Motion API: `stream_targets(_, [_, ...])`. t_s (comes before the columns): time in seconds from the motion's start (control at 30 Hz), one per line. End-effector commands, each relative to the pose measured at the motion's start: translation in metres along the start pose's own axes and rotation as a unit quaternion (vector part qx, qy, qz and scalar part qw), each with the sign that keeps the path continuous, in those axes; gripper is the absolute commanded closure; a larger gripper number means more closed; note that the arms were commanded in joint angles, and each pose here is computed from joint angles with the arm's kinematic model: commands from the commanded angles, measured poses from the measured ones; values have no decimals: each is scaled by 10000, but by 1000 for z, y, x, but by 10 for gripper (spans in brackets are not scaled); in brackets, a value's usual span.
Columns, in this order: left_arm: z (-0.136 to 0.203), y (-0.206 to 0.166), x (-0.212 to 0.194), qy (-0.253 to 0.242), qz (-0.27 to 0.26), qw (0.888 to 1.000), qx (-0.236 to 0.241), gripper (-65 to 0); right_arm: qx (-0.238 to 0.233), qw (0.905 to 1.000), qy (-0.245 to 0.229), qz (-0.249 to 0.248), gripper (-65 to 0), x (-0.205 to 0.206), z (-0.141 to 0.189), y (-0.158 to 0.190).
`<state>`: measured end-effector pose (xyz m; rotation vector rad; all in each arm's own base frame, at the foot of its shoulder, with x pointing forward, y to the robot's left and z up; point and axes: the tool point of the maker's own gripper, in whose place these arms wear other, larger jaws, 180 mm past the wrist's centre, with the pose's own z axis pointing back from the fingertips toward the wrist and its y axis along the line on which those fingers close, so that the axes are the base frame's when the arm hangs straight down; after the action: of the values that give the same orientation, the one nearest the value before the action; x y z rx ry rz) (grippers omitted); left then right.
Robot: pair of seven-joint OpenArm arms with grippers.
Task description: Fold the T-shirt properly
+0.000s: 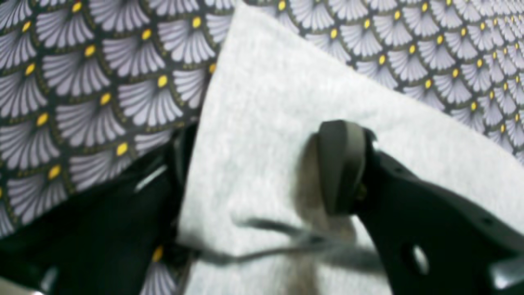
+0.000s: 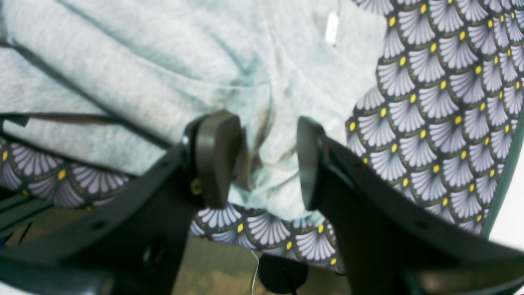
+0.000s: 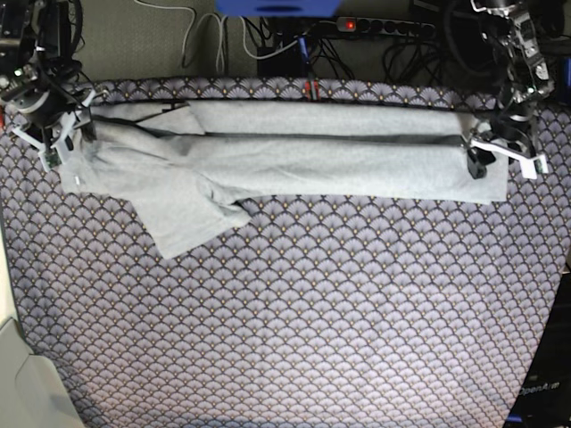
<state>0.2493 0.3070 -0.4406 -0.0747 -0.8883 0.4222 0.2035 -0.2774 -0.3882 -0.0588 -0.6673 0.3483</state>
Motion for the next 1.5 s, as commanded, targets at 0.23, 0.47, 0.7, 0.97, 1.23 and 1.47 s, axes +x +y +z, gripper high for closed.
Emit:
stream_targets(0.23, [5,9,-50,1032,-4,9944,204,-408,-52,9998,-161,68,-273,9,4,-6])
stream_targets(0.47, [5,10,-54,1076,28,9940,212,-407,-440,9984,-319,-133,-273,16,12,-32])
stream_targets(0.7, [5,9,-53,1069,28,9940,209,-407,-660,9959,-619,-67,-275,41,18,-53])
stream_targets(0.97, [4,9,-53,1066,25,9941,201,-407,204,9933,-763,846,-275,109,-16,-5])
stream_targets(1.23, [3,8,-52,1060,27,9942,195,-407,526,9881,-910,1121,-276,173,-49,10])
stream_targets(1.47, [4,9,-52,1068,19,9941,201,-407,750,9953,-527,321,-276,162,-96,-17])
